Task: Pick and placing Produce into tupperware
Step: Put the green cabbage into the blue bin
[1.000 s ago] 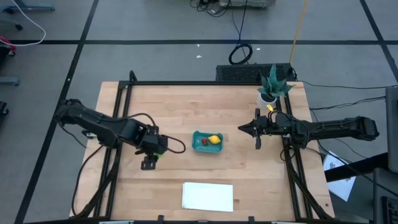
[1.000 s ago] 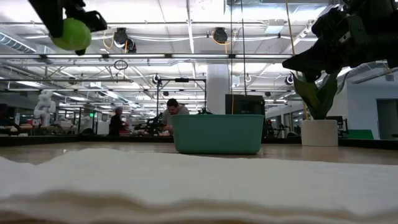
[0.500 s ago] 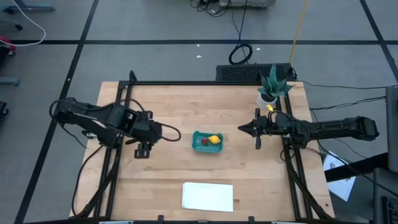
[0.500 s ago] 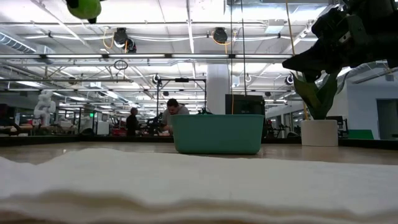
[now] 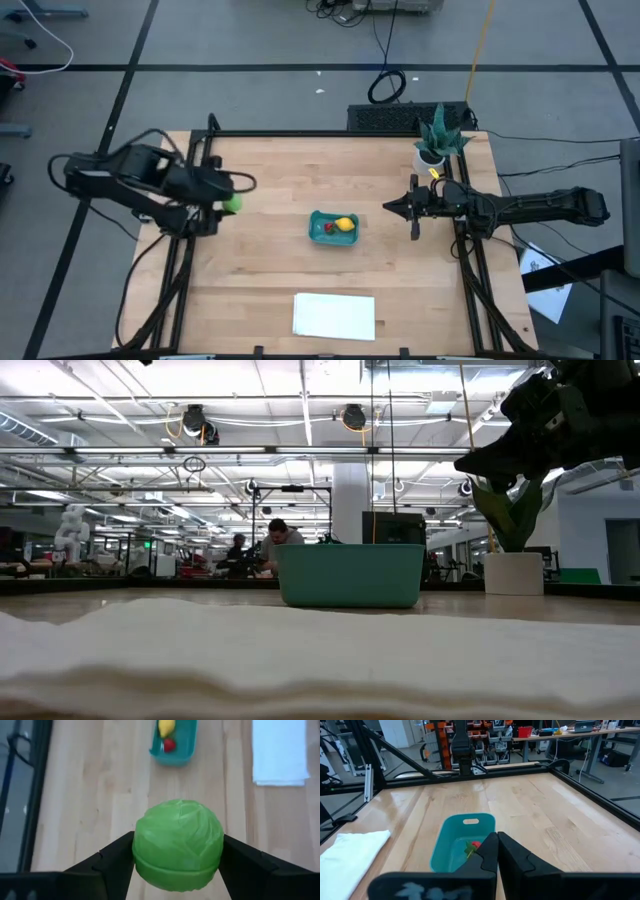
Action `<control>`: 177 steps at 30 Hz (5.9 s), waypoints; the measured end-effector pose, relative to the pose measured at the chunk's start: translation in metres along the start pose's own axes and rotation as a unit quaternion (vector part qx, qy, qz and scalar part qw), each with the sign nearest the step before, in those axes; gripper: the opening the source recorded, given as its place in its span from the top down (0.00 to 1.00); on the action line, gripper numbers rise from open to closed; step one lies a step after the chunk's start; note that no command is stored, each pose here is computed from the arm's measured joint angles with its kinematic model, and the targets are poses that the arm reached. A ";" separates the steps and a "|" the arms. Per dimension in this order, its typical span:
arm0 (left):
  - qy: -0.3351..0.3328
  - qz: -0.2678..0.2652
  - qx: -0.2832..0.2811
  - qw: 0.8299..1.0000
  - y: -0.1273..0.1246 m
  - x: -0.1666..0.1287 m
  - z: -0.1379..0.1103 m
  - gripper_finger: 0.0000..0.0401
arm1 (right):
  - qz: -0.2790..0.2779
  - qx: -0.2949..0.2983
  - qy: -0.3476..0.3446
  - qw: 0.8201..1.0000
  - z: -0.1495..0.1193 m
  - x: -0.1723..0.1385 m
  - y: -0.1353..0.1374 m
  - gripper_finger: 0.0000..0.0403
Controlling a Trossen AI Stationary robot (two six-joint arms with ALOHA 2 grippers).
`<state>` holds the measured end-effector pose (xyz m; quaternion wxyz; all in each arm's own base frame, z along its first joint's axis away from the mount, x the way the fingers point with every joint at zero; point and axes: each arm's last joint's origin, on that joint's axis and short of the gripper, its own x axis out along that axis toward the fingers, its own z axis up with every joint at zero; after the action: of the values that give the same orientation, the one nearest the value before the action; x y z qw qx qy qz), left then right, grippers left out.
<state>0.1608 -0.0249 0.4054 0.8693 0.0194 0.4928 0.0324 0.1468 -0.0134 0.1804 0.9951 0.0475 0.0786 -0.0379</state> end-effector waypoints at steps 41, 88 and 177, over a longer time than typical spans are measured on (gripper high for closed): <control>-0.325 -0.027 0.006 0.945 0.003 0.032 -0.055 0.36 | 0.000 0.000 0.001 1.000 0.000 0.000 0.000 1.00; -0.424 -0.013 0.019 0.905 -0.002 0.108 -0.074 0.36 | -0.002 -0.001 0.017 1.000 -0.005 0.006 -0.001 1.00; -0.344 -0.132 -0.033 0.929 0.077 0.221 0.101 0.36 | -0.002 -0.007 0.022 1.000 -0.006 0.007 -0.001 1.00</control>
<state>0.3582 0.0686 0.2734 0.9820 -0.0652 0.1603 -0.0753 0.1532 -0.0141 0.1735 0.9933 0.0413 0.1005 -0.0385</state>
